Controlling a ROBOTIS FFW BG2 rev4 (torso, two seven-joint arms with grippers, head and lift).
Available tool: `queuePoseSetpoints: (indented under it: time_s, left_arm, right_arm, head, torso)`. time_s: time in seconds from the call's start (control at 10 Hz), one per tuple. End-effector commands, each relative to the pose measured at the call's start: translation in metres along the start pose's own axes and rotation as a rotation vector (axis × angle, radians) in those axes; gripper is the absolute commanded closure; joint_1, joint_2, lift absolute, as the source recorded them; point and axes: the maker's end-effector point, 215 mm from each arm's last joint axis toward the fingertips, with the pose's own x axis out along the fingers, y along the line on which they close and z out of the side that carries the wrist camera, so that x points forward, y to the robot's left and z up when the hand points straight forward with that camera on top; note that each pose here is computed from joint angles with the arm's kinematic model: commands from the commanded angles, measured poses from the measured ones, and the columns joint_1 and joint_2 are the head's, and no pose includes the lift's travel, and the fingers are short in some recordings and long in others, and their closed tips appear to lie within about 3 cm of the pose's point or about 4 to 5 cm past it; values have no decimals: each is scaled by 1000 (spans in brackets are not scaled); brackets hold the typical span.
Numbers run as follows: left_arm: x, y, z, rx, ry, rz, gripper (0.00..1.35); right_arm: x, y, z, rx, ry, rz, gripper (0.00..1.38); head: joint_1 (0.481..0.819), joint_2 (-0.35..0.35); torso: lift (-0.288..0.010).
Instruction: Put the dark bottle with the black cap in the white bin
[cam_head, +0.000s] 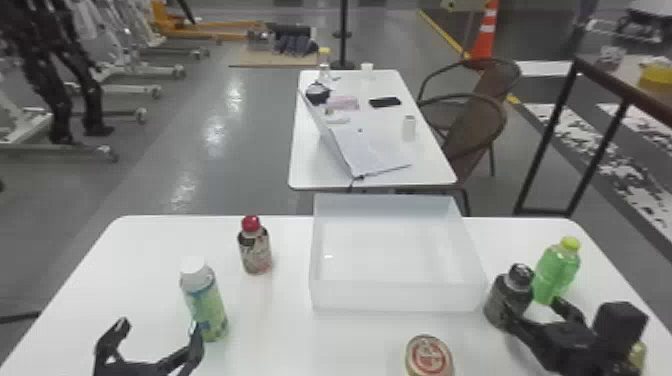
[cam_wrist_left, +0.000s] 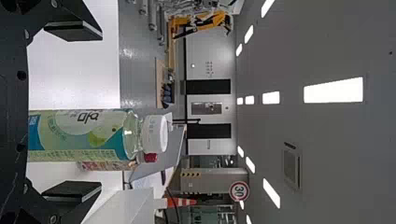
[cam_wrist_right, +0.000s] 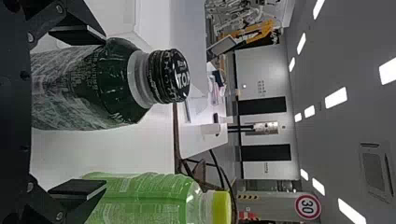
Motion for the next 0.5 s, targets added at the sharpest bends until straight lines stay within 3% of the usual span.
queuePoseSetpoints:
  time_s: [0.0,0.1,0.2,0.3,0.4]
  left_arm:
    - [-1,2,0,3,1,-1,167]
    - [-1,2,0,5,0,-1,167]
    - [-1,3,0,6,0,0,167]
    - [-1,3,-1,6,1,0,167]
    - [-1,3,0,6,0,0,167]
  right_arm:
    - [7,2,-4,-1,12,15,199]
    - [12,5,-3,-3,14,29,211]
    - [17,10,-3,-2,16,47,367]
    - [20,13,-4,-4,21,62,679]
    - [20,15,-5,0,22,70,802]
  head:
    - [549,0]
    - [549,0]
    - [549,0]
    - [549,0]
    - [549,0]
  torso:
    - [-100]
    - [-100]
    - [-100]
    - [-100]
    - [-100]
